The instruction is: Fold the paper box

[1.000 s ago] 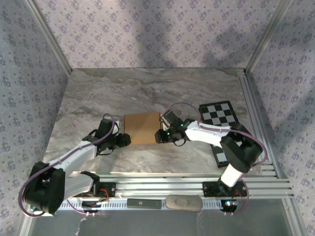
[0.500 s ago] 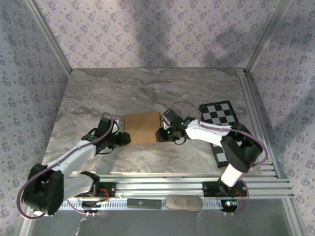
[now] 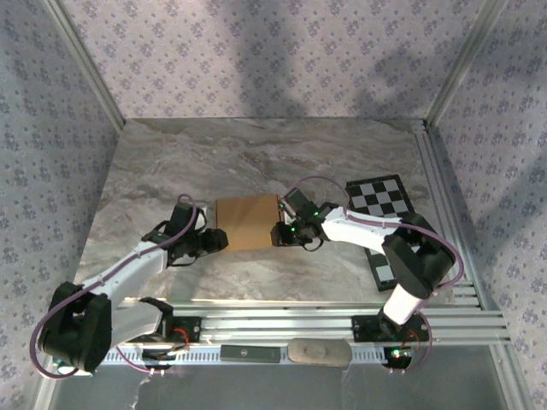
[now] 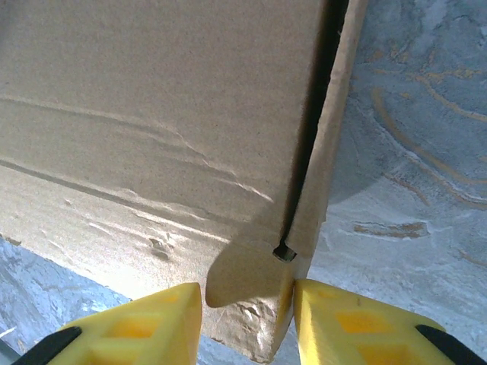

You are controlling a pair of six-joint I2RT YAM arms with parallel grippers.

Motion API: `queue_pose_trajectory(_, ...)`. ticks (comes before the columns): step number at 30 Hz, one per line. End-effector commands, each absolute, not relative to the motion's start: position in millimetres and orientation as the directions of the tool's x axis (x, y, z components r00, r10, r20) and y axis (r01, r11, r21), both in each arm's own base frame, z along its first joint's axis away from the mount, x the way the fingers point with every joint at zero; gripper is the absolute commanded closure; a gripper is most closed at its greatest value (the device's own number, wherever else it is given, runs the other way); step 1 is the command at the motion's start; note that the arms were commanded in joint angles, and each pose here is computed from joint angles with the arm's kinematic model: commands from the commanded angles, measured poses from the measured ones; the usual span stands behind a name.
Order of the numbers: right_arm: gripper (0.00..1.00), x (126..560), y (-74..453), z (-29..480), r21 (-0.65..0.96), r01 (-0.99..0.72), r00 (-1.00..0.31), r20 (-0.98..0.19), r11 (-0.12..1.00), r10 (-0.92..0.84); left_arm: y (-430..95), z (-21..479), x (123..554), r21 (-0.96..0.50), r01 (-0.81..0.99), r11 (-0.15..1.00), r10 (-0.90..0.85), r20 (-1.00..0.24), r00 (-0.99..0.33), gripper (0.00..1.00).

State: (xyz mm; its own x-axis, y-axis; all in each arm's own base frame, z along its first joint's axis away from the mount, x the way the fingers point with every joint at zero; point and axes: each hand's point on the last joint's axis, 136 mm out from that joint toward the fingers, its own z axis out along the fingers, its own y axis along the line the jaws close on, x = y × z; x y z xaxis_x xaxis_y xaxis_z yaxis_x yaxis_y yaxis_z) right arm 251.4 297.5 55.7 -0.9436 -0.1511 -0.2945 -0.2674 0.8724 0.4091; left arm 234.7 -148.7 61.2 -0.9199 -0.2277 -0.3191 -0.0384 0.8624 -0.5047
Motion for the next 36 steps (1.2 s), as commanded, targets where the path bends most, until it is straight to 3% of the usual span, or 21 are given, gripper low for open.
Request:
queue_pose_trajectory(1, 0.63, 252, 297, 54, 0.409, -0.246, -0.953, -0.27, 0.879, -0.141, -156, 68, 235, -0.537, -0.029, 0.843, -0.228, -0.308, -0.924, 0.57)
queue_pose_trajectory(13, 0.63, 253, 298, 55, 0.412, -0.228, -0.956, -0.265, 0.882, -0.123, -146, 61, 227, -0.478, -0.044, 0.877, -0.206, -0.292, -0.934, 0.54)
queue_pose_trajectory(36, 0.63, 253, 296, 51, 0.411, -0.224, -0.959, -0.255, 0.884, -0.124, -165, 65, 238, -0.561, -0.043, 0.827, -0.242, -0.285, -0.927, 0.58)
